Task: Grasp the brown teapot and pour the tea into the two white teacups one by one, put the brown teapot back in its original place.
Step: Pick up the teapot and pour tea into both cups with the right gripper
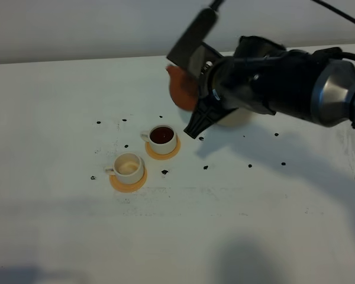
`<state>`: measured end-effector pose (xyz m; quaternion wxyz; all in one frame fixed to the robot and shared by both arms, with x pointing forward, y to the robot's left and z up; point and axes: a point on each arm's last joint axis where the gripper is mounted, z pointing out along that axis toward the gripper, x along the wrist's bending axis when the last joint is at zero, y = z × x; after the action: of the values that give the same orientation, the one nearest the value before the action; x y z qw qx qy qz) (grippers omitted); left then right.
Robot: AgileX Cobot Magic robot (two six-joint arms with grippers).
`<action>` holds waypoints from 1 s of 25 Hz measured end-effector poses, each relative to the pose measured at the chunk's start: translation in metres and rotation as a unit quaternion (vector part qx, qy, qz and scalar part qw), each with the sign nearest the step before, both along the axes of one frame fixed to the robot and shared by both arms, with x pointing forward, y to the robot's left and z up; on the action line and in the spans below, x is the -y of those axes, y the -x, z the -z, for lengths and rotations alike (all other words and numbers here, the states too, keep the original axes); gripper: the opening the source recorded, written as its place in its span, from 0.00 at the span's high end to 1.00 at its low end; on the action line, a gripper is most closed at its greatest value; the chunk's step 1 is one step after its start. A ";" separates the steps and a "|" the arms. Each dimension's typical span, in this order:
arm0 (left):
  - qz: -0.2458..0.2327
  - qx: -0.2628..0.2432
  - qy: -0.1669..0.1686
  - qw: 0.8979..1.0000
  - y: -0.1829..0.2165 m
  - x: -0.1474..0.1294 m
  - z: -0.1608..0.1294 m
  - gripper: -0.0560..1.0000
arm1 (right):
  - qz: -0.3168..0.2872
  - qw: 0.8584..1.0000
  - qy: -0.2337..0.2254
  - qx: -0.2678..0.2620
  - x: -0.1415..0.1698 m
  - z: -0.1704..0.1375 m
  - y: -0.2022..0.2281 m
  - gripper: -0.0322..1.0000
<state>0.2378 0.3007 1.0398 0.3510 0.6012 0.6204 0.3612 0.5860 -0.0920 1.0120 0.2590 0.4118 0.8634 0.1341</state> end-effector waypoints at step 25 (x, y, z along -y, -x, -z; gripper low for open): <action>0.000 0.000 0.000 1.000 0.000 0.000 0.000 0.74 | 0.078 0.985 -0.099 -0.118 0.016 0.063 -0.013 0.88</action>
<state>0.2378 0.3007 1.0398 0.3510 0.6012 0.6204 0.3612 0.5990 -0.1079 0.9485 0.1234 0.5141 0.8356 0.1488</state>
